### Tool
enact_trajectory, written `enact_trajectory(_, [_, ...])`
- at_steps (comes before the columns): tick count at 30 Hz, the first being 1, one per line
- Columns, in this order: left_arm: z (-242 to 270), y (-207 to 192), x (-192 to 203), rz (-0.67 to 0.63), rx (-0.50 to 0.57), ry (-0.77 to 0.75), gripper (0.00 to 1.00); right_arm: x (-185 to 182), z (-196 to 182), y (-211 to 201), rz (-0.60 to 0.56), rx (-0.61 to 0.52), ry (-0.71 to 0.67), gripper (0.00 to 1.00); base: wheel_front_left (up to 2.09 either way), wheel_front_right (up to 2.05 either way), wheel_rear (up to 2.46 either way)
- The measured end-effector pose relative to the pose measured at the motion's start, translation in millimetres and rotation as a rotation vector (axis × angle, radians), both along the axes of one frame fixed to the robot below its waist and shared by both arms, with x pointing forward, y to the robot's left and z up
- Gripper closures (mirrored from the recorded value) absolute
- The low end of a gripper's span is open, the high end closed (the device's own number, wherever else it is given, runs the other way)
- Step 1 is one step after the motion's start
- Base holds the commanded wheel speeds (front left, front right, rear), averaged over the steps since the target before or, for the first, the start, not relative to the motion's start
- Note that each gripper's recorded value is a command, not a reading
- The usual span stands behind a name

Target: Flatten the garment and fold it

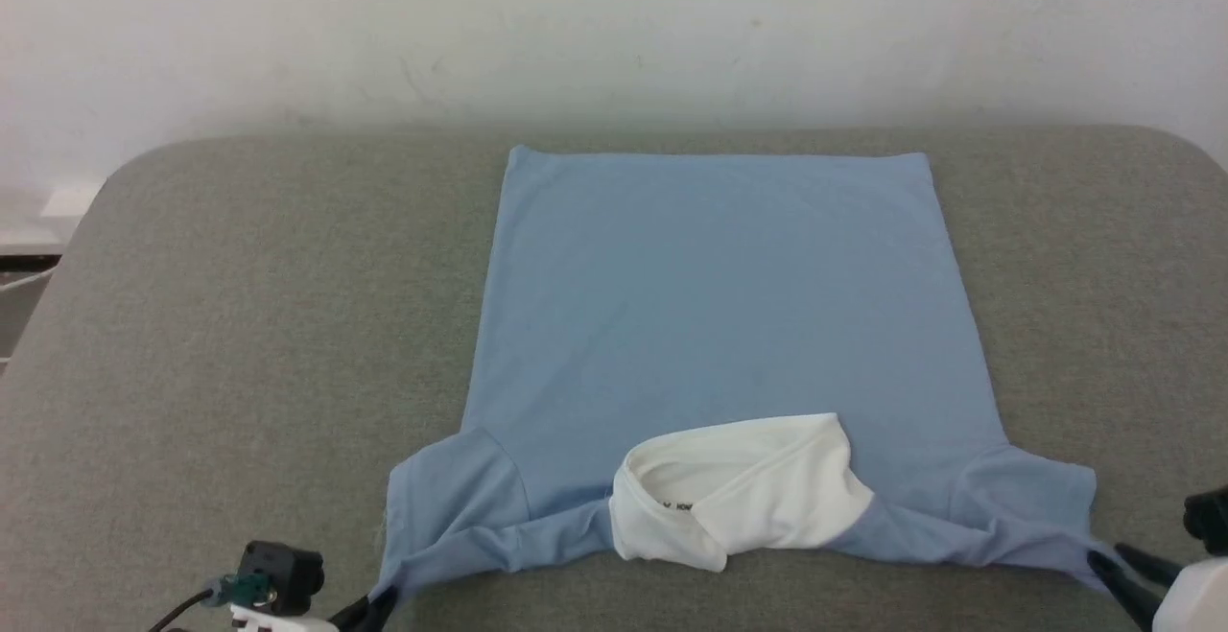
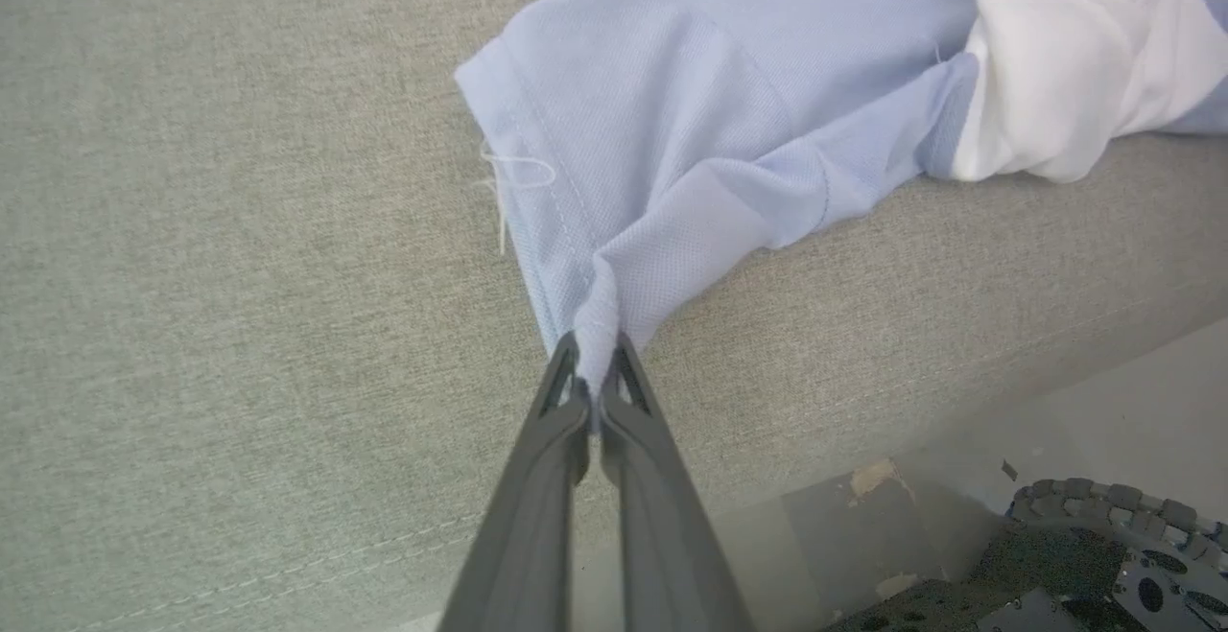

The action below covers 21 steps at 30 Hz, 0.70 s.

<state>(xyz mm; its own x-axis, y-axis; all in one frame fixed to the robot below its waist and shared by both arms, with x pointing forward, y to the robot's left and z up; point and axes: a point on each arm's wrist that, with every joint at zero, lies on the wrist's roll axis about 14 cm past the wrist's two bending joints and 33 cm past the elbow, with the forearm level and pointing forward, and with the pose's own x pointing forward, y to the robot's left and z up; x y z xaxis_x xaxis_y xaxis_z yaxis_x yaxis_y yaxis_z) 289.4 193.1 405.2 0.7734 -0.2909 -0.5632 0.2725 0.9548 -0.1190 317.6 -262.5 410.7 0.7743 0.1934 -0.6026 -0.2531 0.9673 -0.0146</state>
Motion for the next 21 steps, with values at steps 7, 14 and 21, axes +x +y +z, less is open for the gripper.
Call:
enact_trajectory(7, [22,-15,8,0.033,-0.082,-0.042,1.00,40,24,12,-0.006,0.062,-0.011,0.00,0.00,0.00,0.00])
enact_trajectory(14, [43,-27,18,0.049,-0.118,-0.084,1.00,108,61,27,0.018,0.065,-0.040,0.00,0.00,0.00,0.00])
enact_trajectory(21, [54,-34,39,0.075,-0.130,-0.122,1.00,191,76,32,-0.001,-0.001,-0.017,0.00,0.00,0.00,0.00])
